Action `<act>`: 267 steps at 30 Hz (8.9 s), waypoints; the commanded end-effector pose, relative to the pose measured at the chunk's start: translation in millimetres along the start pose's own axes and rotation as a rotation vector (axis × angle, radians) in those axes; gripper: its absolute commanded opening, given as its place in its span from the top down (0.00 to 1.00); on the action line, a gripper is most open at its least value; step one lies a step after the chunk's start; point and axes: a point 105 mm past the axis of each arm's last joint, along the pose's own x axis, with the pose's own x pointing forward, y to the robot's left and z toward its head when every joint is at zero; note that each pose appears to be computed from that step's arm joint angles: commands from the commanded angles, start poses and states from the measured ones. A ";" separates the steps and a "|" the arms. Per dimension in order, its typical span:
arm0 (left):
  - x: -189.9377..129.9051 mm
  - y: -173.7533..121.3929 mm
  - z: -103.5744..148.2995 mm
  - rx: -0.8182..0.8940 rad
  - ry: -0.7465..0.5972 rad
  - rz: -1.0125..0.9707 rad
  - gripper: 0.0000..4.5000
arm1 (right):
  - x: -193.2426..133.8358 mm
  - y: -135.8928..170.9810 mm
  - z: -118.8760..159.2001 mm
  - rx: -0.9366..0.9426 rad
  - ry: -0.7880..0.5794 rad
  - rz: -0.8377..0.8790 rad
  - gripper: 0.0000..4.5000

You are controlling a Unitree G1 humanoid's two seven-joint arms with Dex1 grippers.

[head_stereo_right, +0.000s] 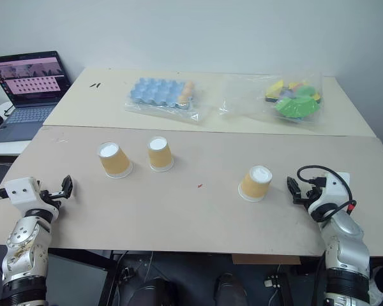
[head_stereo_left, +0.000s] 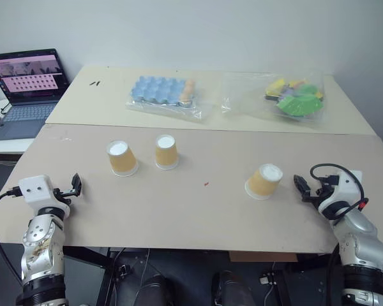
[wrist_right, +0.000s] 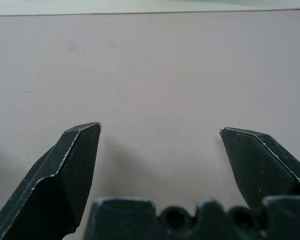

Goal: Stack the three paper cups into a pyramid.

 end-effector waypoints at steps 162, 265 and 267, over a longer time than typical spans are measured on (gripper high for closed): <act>14.8 -258.5 74.6 0.192 -0.211 -0.873 0.00 | -47.1 190.8 121.9 -0.291 -0.045 1.032 0.01; -53.7 -265.5 48.6 0.363 -0.087 -1.382 0.09 | -46.6 180.6 105.4 -0.333 -0.007 0.987 0.00; -53.6 -266.1 50.5 0.366 -0.100 -1.376 0.01 | -46.4 180.2 105.4 -0.332 -0.008 0.986 0.00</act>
